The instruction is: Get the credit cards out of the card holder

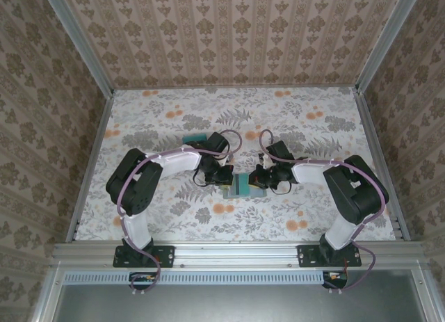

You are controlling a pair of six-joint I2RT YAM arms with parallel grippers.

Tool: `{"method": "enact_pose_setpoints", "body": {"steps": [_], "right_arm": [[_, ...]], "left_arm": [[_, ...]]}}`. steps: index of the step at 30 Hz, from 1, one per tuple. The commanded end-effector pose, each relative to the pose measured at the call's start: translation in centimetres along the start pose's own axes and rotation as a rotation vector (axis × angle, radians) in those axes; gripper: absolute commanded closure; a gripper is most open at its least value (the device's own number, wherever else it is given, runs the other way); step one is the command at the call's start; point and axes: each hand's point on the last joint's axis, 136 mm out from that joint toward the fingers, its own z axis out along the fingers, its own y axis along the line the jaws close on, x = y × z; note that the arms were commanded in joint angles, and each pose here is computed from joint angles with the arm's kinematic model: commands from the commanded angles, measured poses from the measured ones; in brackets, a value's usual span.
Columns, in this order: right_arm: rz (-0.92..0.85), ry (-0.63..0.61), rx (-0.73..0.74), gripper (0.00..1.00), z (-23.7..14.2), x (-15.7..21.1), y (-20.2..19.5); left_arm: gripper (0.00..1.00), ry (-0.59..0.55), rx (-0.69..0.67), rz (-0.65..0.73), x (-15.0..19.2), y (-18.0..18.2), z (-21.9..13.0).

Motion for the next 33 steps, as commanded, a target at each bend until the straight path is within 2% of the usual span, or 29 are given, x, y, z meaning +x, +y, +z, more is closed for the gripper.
{"method": "enact_pose_setpoints", "body": {"steps": [1,2,10,12,15,33], "right_arm": [[0.003,0.023,0.001,0.85,0.4,0.4,0.0],[0.000,0.029,0.001,0.82,0.7,0.4,0.1],[0.006,0.045,0.002,0.80,1.6,0.6,0.0],[0.007,0.044,0.007,0.85,1.5,0.7,-0.1],[0.008,0.039,0.031,1.00,1.4,0.8,-0.5],[0.008,0.011,0.082,1.00,-2.1,0.8,-3.2]], "left_arm": [[1.00,0.046,-0.044,-0.023,1.4,1.7,0.8],[1.00,0.047,-0.045,-0.022,1.5,1.7,0.8],[1.00,0.046,-0.041,-0.020,1.5,1.6,0.7],[1.00,0.046,-0.042,-0.019,1.5,1.6,0.7],[1.00,0.046,-0.042,-0.021,1.5,1.6,0.7],[1.00,0.054,-0.045,-0.017,2.1,2.0,0.8]]}}
